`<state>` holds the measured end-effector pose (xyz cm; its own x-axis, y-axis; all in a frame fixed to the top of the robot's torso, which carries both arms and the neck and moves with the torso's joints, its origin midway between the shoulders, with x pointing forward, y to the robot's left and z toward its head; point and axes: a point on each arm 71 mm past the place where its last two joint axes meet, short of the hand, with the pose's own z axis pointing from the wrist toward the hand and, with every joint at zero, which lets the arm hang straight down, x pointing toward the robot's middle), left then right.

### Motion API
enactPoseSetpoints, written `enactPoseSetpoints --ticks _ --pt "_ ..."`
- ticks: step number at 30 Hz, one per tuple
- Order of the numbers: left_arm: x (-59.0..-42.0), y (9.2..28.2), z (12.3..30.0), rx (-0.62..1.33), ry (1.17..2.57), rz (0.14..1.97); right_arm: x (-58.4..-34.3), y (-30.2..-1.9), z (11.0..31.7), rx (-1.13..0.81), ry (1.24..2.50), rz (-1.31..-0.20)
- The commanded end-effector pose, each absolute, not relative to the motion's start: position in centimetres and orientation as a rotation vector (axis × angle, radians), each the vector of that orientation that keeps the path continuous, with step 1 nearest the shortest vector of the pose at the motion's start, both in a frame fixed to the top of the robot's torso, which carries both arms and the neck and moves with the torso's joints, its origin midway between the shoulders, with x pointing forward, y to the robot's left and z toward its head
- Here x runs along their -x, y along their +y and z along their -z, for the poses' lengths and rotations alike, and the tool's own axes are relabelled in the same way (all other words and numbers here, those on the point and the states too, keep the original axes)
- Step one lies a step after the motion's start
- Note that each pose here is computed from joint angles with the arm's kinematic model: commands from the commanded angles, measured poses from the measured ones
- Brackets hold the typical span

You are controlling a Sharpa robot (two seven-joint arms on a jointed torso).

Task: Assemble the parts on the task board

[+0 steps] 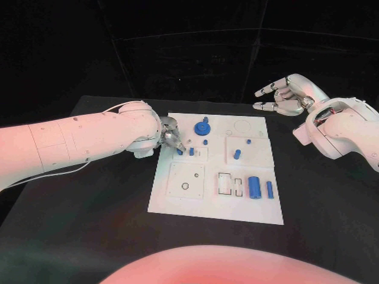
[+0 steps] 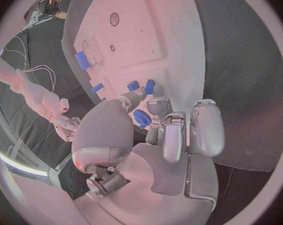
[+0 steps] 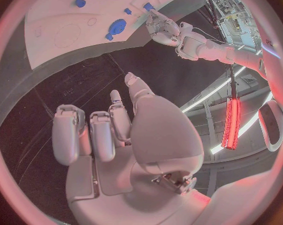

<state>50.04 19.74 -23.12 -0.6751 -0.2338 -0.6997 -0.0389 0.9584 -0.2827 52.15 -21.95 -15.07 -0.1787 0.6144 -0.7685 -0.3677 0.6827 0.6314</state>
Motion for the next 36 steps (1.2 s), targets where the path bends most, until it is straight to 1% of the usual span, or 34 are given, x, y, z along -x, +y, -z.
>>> enactPoseSetpoints --ticks 1,19,29,36 --pt "-49.9 19.4 23.4 0.173 2.330 0.312 -52.1 -21.8 14.9 -0.202 1.517 -0.894" --pt "-50.2 19.4 23.6 0.175 2.338 0.299 -52.0 -21.5 15.0 -0.198 1.524 -0.901" --pt "-50.5 20.0 23.3 0.219 2.290 0.305 -52.1 -21.5 15.0 -0.198 1.526 -0.905" --pt "-50.6 20.3 22.9 0.258 2.233 0.357 -52.1 -21.5 15.0 -0.199 1.527 -0.905"
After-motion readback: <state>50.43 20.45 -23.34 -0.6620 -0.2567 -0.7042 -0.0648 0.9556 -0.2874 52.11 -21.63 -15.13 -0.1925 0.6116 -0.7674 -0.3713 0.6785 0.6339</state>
